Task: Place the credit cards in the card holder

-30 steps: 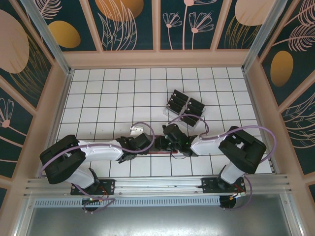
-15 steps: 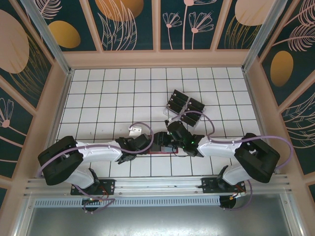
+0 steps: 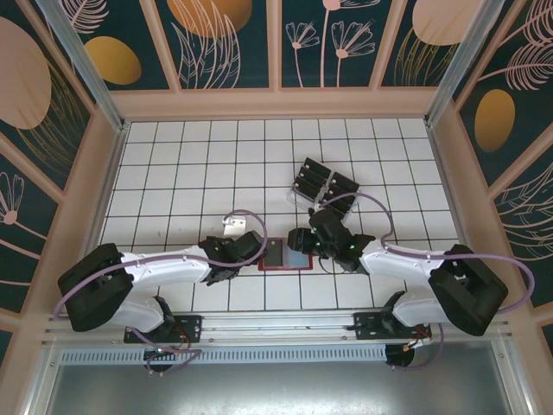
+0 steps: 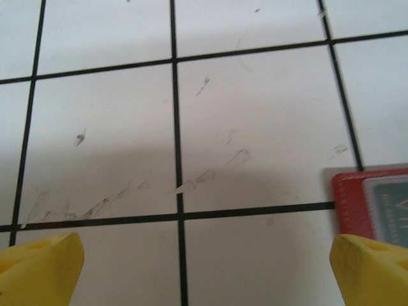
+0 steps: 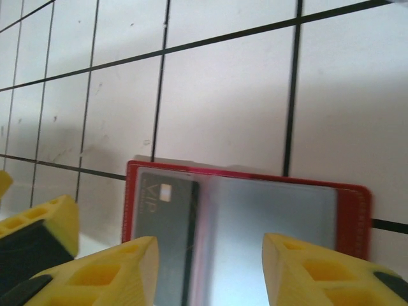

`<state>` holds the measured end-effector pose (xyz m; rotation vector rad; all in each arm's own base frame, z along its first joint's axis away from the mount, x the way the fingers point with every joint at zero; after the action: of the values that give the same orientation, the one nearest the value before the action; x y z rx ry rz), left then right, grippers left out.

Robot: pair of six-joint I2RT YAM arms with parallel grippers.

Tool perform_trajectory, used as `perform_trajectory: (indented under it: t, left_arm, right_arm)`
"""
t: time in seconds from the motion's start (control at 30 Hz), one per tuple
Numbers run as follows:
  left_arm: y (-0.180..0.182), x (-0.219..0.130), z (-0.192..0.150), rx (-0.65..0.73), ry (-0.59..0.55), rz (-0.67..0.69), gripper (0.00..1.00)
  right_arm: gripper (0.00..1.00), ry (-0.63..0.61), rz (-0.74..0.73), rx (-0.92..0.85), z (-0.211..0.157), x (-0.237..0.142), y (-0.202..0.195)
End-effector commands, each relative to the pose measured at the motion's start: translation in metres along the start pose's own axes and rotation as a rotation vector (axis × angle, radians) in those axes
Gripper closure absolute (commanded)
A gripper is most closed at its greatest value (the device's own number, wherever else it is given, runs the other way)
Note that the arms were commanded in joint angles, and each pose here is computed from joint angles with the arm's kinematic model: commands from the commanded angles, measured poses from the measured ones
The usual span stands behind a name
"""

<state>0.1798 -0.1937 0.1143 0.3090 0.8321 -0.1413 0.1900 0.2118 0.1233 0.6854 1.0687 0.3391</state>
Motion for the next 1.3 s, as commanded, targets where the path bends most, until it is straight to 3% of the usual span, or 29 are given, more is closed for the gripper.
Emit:
perform_trajectory:
  t: [0.0,0.4,1.27]
  left_arm:
    - [-0.011,-0.007,0.019,-0.006,-0.039,-0.062,0.01]
    - [-0.035,-0.009,0.037,-0.047,-0.041,-0.214,0.01]
    - [-0.031,-0.005,0.008,-0.052,-0.033,-0.309,0.01]
  right_arm:
    - [0.52,-0.003,-0.052,-0.043,0.001,-0.005,-0.014]
    - [0.51,0.057,-0.023,-0.064,-0.004,0.005,-0.017]
    - [0.53,0.126,0.059,0.036,-0.013,0.034,-0.009]
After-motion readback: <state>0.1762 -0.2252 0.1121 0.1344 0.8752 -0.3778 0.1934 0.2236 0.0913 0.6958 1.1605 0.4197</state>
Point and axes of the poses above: each hand's point on the last joint's axis, 136 mm out from that joint toward the fingers, its own x axis out along the fingers, its own y axis along the line the jaws close on, z = x × y, the point moved 8 cm from there along -x, back along the fingers, and after that the axes turned 15 degrees about x, right-handed, at the moved point
